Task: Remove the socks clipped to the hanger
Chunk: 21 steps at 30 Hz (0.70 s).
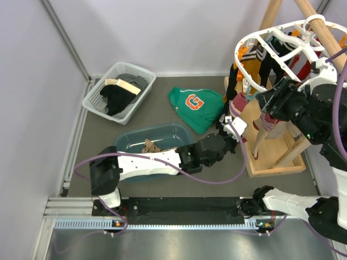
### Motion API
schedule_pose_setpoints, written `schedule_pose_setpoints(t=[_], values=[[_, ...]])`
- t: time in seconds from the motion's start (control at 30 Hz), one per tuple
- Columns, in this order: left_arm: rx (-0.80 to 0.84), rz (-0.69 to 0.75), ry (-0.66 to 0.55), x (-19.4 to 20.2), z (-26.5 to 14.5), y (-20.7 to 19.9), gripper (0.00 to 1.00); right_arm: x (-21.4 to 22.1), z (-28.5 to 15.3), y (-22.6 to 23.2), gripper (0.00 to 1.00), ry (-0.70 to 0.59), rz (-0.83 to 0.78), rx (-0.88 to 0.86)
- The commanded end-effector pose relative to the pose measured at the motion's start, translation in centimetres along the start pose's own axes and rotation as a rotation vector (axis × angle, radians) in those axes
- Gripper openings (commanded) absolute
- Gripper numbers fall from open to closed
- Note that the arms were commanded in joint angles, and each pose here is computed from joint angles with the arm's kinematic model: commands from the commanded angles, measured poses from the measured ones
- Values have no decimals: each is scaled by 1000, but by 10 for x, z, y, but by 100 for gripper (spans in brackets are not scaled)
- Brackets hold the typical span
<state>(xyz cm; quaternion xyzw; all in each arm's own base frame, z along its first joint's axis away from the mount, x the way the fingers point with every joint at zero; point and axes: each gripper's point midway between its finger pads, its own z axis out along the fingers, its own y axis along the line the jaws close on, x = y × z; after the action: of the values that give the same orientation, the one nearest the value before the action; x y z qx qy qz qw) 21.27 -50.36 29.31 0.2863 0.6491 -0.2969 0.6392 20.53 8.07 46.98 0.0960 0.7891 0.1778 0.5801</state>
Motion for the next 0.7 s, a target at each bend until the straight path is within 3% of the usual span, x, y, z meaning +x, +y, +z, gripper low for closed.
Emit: schedule_pose_setpoints(t=[0.0, 0.67], values=[[-11, -12, -95, -40, -8, 1, 0, -3, 9, 8, 63, -31, 53, -4], [-8, 13, -105, -42, -11, -11, 0, 15, 55, 13, 61, -50, -9, 144]])
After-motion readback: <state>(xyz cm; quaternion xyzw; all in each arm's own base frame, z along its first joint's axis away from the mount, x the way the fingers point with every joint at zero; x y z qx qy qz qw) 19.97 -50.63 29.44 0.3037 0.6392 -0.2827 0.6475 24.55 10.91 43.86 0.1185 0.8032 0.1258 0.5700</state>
